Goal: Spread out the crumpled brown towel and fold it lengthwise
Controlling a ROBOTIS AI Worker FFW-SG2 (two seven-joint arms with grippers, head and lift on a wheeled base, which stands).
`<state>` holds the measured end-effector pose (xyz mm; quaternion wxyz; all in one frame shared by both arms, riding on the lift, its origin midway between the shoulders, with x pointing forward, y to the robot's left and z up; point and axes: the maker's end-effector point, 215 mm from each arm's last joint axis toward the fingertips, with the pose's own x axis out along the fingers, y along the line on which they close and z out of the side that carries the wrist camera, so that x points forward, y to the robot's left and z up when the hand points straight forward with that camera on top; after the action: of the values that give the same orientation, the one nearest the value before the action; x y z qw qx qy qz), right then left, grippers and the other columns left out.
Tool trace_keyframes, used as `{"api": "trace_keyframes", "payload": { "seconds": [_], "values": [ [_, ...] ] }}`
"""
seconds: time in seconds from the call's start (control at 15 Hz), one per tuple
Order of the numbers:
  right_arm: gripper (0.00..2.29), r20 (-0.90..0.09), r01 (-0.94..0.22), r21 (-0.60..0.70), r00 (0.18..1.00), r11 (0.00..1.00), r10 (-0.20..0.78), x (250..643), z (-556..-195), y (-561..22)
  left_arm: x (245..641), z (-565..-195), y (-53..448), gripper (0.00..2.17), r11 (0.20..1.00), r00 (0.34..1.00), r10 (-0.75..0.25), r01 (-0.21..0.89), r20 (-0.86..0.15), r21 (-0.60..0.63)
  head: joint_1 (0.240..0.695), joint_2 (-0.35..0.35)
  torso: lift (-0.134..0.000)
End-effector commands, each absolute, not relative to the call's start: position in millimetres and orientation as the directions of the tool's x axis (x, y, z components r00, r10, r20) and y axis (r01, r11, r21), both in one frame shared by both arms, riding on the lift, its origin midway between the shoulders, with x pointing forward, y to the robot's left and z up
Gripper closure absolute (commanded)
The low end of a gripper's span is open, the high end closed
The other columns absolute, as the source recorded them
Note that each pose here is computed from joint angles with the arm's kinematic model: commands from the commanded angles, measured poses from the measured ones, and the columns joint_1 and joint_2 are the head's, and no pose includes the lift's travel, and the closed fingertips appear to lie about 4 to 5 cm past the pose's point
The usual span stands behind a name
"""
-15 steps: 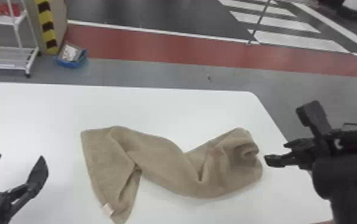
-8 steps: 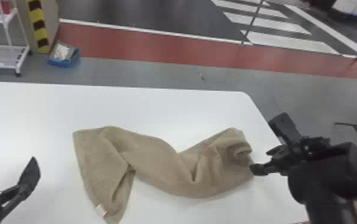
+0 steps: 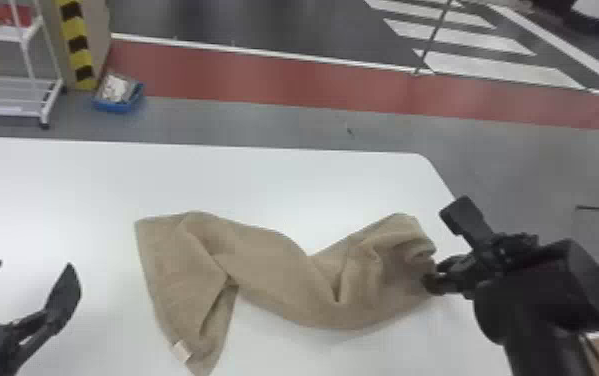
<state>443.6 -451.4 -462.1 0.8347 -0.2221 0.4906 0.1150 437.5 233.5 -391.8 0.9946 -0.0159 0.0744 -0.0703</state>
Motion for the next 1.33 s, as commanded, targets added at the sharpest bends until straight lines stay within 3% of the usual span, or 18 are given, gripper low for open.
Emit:
{"api": "trace_keyframes", "payload": {
  "seconds": [0.0, 0.07, 0.13, 0.33, 0.47, 0.67, 0.8, 0.93, 1.13, 1.27],
  "values": [
    [1.15, -0.871, -0.409, -0.246, 0.491, 0.879, -0.015, 443, -464, -449, 437, -392, 234, 0.14, 0.99, 0.979, -0.141, 0.136, -0.147, -0.042, 0.695, -0.274, -0.124],
    [1.51, -0.868, -0.398, -0.239, 0.496, 0.886, -0.011, 443, -462, -450, 437, -392, 234, 0.14, 0.99, 0.979, -0.141, 0.136, -0.147, -0.042, 0.695, -0.272, -0.124],
    [1.71, -0.857, -0.388, -0.226, 0.516, 0.894, 0.007, 446, -455, -449, 437, -392, 234, 0.14, 0.99, 0.979, -0.142, 0.137, -0.147, -0.042, 0.695, -0.269, -0.124],
    [1.72, -0.776, -0.346, -0.035, 0.601, 0.937, 0.193, 448, -412, -426, 437, -392, 234, 0.14, 0.99, 0.979, -0.141, 0.136, -0.147, -0.043, 0.695, -0.263, -0.124],
    [1.71, -0.674, -0.327, 0.12, 0.666, 0.937, 0.319, 442, -360, -409, 437, -392, 235, 0.14, 0.99, 0.979, -0.139, 0.135, -0.147, -0.042, 0.695, -0.246, -0.124],
    [1.71, -0.563, -0.294, 0.256, 0.729, 0.921, 0.39, 431, -304, -407, 437, -394, 235, 0.14, 0.99, 0.979, -0.141, 0.136, -0.15, -0.042, 0.695, -0.217, -0.124],
    [1.71, -0.522, -0.254, 0.314, 0.759, 0.915, 0.39, 428, -286, -417, 437, -395, 235, 0.14, 0.99, 0.978, -0.14, 0.135, -0.151, -0.044, 0.695, -0.215, -0.124],
    [1.71, -0.579, -0.245, 0.268, 0.732, 0.932, 0.359, 422, -301, -420, 437, -396, 234, 0.14, 0.99, 0.978, -0.142, 0.136, -0.153, -0.045, 0.695, -0.228, -0.124],
    [1.7, -0.729, -0.319, 0.071, 0.63, 0.945, 0.268, 418, -352, -408, 438, -396, 233, 0.14, 0.989, 0.978, -0.143, 0.138, -0.152, -0.046, 0.695, -0.238, -0.124],
    [1.7, -0.771, -0.339, -0.04, 0.609, 0.94, 0.187, 431, -362, -424, 437, -396, 231, 0.14, 0.989, 0.977, -0.149, 0.143, -0.152, -0.048, 0.695, -0.231, -0.124]
  ]
}}
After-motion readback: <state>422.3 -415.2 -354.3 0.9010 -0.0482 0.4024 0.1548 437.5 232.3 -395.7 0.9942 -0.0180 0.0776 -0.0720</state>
